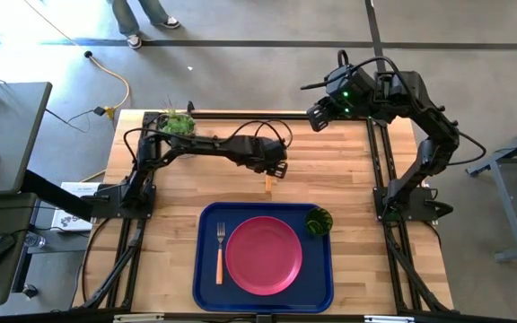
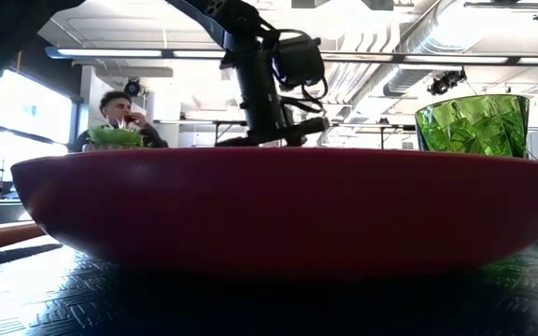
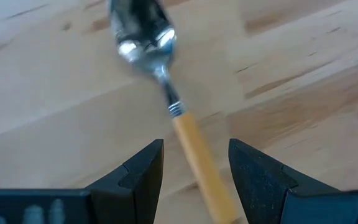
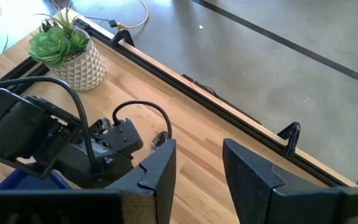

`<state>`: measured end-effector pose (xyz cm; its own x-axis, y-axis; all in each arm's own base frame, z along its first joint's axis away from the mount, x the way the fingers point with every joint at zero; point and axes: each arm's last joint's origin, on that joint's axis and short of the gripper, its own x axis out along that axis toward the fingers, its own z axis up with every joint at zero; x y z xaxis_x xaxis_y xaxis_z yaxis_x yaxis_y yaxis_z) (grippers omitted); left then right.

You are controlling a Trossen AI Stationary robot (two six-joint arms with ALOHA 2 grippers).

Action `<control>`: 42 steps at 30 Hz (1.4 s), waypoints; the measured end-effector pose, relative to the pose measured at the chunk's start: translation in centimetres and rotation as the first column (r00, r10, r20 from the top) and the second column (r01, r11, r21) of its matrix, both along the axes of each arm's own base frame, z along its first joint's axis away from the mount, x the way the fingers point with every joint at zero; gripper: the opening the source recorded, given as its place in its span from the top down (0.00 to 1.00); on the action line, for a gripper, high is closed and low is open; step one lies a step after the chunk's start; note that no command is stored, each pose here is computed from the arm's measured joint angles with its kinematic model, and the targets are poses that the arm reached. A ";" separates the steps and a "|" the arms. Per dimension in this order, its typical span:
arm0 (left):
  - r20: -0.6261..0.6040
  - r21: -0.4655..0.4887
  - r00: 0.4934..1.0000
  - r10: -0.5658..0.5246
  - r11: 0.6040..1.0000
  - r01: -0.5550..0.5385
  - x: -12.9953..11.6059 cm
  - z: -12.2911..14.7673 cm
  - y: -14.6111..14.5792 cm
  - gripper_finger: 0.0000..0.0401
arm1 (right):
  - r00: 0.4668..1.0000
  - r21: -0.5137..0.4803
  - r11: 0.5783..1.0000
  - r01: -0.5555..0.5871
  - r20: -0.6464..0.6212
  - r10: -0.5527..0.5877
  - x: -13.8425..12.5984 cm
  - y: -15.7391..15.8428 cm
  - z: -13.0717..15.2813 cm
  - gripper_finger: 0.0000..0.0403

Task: Pick and place plate/cup/fork/spoon on tray
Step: Put the orange spoon on the blue tray to the left side of the yellow fork

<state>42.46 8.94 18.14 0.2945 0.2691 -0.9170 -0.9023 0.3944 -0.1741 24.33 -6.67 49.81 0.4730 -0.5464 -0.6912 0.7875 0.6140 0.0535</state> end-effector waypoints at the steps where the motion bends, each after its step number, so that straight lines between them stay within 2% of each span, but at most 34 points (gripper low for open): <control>1: 0.008 0.000 1.000 0.006 1.000 -0.006 0.2 -0.2 0.0 0.58 | 1.000 0.000 1.000 0.000 0.000 0.000 0.0 0.0 0.0 0.69; 4: -0.025 -0.022 1.000 0.001 1.000 -0.002 0.2 -1.3 0.0 0.58 | 1.000 0.000 1.000 0.000 0.000 0.000 0.0 0.0 0.0 0.69; 9: -0.002 -0.052 1.000 0.007 0.999 -0.007 0.9 -2.6 0.0 0.58 | 1.000 -0.002 1.000 -0.003 -0.002 0.003 0.0 0.0 0.0 0.69; 17: -0.028 -0.057 1.000 0.011 0.998 -0.013 1.0 -3.7 0.1 0.58 | 1.000 0.000 1.000 -0.010 -0.004 0.010 0.0 0.0 0.0 0.69; 27: -0.065 -0.041 0.998 -0.019 0.999 0.016 1.2 -4.8 0.1 0.58 | 0.999 0.015 0.999 -0.033 -0.004 0.033 0.1 0.1 0.0 0.69; 32: -0.098 0.000 0.993 -0.060 0.998 0.060 1.1 -5.0 -0.2 0.58 | 0.999 0.014 0.999 -0.033 -0.005 0.033 0.1 0.1 0.0 0.69; 36: -0.143 -0.008 0.987 -0.068 0.998 0.068 0.7 -5.1 -0.2 0.63 | 0.999 0.014 0.999 -0.033 -0.005 0.033 0.1 0.1 0.0 0.69; 42: -0.171 0.020 0.980 -0.098 0.995 0.103 0.6 -5.2 -0.4 0.79 | 0.999 0.014 0.999 -0.032 -0.005 0.032 0.1 0.1 0.0 0.69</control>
